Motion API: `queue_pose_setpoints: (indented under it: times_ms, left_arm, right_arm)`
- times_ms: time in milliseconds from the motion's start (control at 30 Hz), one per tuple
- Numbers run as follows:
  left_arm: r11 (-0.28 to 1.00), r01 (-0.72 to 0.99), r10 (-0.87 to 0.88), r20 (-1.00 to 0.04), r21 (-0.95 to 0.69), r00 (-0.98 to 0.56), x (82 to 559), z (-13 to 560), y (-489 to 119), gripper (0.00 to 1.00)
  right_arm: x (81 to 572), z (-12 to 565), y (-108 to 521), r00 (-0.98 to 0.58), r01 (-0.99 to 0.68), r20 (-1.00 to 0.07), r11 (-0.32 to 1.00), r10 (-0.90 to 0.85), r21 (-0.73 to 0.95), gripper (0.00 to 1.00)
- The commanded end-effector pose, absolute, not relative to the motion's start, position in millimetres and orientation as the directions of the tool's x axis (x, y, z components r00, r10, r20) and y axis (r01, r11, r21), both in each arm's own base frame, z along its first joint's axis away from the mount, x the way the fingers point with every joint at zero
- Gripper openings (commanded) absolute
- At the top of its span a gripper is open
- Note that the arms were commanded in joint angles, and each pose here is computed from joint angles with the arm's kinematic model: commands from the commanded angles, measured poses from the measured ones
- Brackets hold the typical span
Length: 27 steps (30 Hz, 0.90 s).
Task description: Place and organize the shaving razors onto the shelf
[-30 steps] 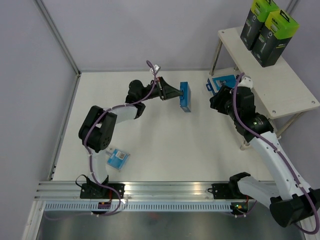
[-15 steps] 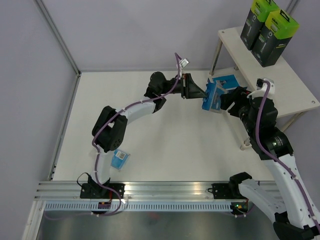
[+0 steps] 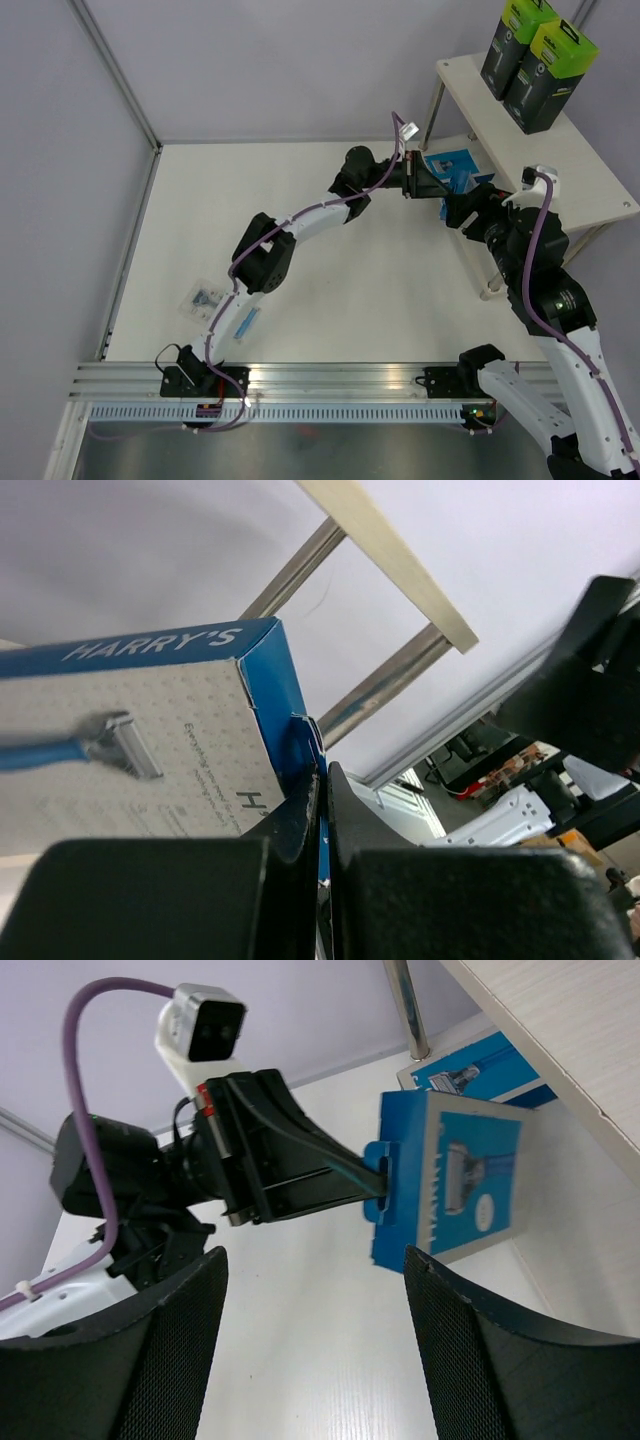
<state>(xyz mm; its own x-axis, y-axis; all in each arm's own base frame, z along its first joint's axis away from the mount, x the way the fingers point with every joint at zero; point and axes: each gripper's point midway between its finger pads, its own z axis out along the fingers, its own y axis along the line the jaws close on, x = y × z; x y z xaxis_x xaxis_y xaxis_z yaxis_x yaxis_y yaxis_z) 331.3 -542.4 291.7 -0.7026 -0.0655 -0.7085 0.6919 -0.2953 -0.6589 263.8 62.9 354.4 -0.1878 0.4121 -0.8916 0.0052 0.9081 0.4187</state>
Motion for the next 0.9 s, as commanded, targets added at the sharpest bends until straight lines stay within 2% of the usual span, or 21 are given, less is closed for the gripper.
queue_pose_setpoints:
  times_ms: [0, 167, 300, 467, 633, 867]
  left_arm:
    - [-0.333, 0.704, -0.133, -0.708, -0.627, -0.693, 326.4, 323.1, -560.9, 0.02]
    - [-0.298, 0.678, -0.201, -0.65, -0.672, -0.733, 341.8, 317.8, -569.1, 0.02]
    - [-0.257, 0.567, -0.244, -0.515, -0.783, -0.822, 365.4, 278.6, -580.7, 0.02]
    - [-0.208, 0.496, -0.256, -0.443, -0.843, -0.859, 365.6, 240.5, -595.3, 0.02]
    - [-0.099, 0.4, -0.311, -0.354, -0.911, -0.882, 375.7, 200.3, -594.7, 0.02]
    - [0.009, 0.313, -0.411, -0.289, -0.95, -0.865, 375.3, 166.9, -586.4, 0.02]
  right_arm:
    - [257.9, 350.5, 63.8, -0.191, -0.008, -0.888, 0.904, 0.418, 0.427, 0.77]
    - [254.4, 349.3, 63.3, -0.185, -0.014, -0.887, 0.901, 0.423, 0.433, 0.78]
    - [254.1, 348.5, 61.3, -0.181, -0.01, -0.893, 0.908, 0.411, 0.42, 0.79]
    - [255.2, 343.8, 60.7, -0.189, 0.002, -0.891, 0.907, 0.414, 0.421, 0.8]
    - [261.0, 329.7, 60.3, -0.23, 0.048, -0.876, 0.904, 0.424, 0.425, 0.97]
    - [273.4, 321.0, 80.6, -0.28, -0.032, -0.874, 0.906, 0.396, 0.421, 0.98]
